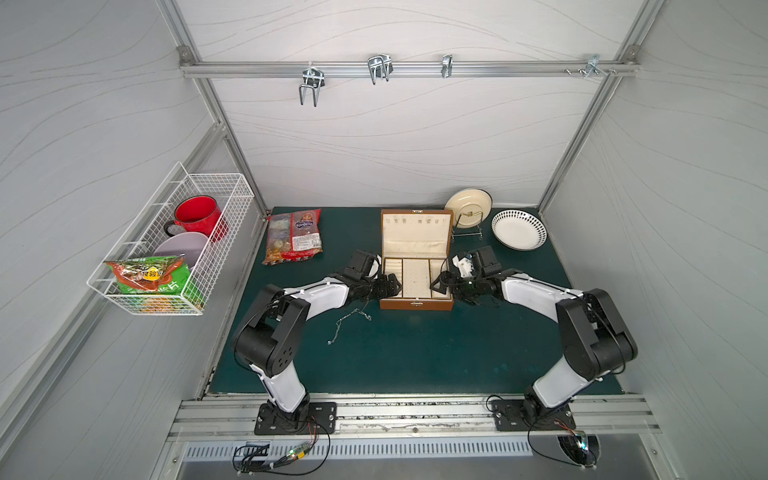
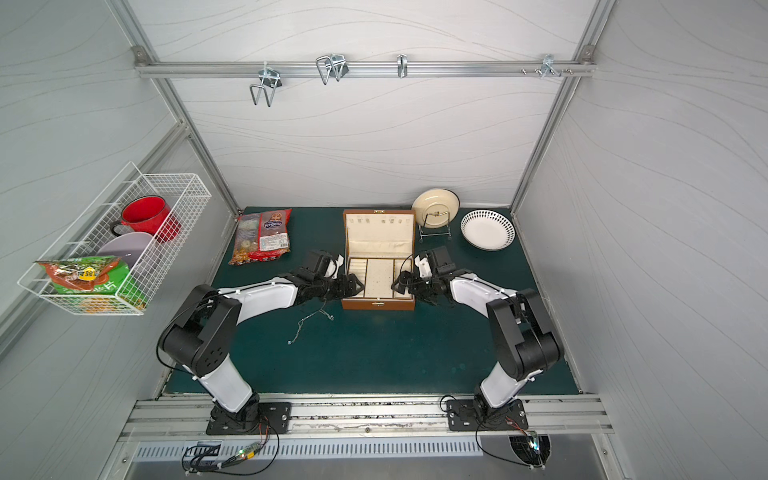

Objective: Put jewelry chain into jewelry box
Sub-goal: Move the jewelry box to the center of the board.

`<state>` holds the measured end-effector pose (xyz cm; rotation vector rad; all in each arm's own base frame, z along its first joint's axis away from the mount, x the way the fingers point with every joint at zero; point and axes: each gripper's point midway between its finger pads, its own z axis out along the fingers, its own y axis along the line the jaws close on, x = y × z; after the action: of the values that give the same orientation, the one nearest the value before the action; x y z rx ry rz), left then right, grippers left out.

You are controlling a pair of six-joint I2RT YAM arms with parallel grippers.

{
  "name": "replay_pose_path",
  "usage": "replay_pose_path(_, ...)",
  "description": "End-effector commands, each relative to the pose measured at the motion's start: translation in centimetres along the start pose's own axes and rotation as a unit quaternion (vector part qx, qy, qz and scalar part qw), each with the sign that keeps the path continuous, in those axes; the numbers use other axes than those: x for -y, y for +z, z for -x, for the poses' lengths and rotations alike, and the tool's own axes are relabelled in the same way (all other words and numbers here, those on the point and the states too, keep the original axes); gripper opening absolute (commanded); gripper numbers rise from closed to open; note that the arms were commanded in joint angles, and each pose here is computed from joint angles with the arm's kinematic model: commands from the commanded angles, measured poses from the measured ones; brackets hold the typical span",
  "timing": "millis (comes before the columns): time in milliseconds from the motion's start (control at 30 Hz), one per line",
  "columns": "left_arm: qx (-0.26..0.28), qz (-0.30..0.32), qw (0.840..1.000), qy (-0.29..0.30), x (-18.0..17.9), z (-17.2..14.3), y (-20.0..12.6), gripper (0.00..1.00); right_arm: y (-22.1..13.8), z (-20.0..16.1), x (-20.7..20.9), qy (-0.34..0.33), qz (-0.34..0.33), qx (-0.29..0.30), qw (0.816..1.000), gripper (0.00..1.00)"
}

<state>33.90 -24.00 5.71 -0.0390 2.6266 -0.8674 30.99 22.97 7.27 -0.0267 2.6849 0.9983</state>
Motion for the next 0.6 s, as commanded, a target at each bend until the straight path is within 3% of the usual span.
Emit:
replay_pose_path(0, -0.007, -0.048, 0.999, 0.013, 3.7, -1.3, -0.7, 0.9, -0.4, -2.2, -3.0, -0.023, 0.042, -0.021, 0.999, 0.99)
replay_pose_path(567, -0.039, -0.039, 0.998, 0.034, 6.3, -8.1, -1.0, 0.9, -2.8, -7.6, -2.9, -0.034, 0.037, -0.024, 0.998, 0.99)
